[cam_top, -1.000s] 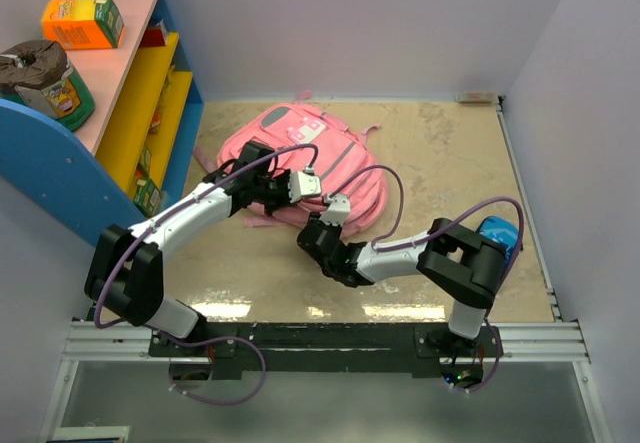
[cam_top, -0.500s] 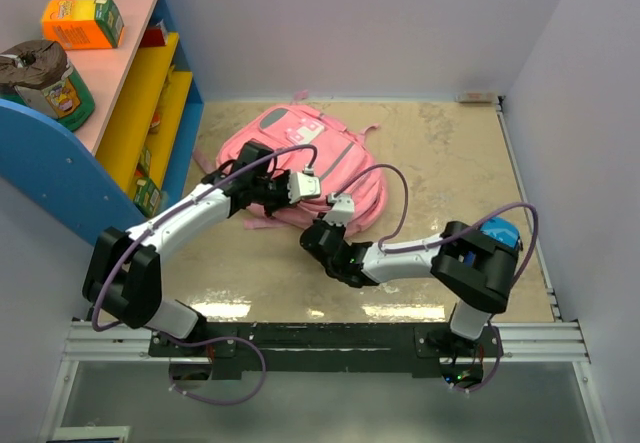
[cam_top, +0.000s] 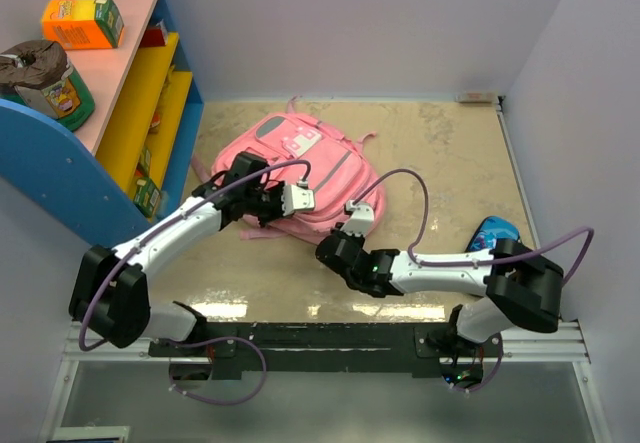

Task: Pack the student bag
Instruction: Zip the student bag at the center of the board.

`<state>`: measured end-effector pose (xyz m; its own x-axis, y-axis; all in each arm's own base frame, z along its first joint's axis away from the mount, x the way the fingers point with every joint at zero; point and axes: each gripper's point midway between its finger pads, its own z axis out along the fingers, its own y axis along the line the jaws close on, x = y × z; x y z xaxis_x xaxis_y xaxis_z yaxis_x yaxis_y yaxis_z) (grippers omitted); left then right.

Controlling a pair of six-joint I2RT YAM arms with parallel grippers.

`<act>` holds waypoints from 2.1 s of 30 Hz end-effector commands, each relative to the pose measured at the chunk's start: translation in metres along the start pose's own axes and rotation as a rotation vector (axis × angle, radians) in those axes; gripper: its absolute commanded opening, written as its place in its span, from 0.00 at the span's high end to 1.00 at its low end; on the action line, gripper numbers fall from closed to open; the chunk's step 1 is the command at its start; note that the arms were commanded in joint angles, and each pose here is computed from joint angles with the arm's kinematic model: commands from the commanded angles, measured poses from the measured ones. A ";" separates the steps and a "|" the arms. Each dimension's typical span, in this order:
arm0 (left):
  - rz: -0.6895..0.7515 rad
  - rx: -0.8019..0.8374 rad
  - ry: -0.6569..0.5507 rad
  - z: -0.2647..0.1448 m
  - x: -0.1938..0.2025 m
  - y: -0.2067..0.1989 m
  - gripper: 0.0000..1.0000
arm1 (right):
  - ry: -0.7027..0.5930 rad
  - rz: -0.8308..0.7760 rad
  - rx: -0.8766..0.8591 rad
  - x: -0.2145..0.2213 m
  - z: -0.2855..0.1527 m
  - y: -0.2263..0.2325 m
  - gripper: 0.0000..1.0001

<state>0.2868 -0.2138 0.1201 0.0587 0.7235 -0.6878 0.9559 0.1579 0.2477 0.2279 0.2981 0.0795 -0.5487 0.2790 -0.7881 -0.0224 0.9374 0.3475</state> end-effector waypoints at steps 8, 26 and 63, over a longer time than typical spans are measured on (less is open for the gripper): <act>0.068 0.084 0.110 -0.029 0.033 -0.040 1.00 | -0.051 0.029 0.122 -0.038 -0.018 -0.056 1.00; 0.026 0.006 0.073 -0.049 0.000 -0.014 0.57 | 0.114 -0.053 -0.125 -0.013 -0.034 -0.048 1.00; 0.238 0.115 0.029 0.054 -0.069 -0.086 0.40 | 0.155 -0.005 -0.354 -0.009 -0.051 -0.010 1.00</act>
<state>0.1999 -0.3119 0.1124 0.2699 0.7279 -0.6303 0.9566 -0.1282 0.2617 0.1892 0.2607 0.0873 -0.6885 0.1655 -0.7062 -0.2548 0.8564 0.4491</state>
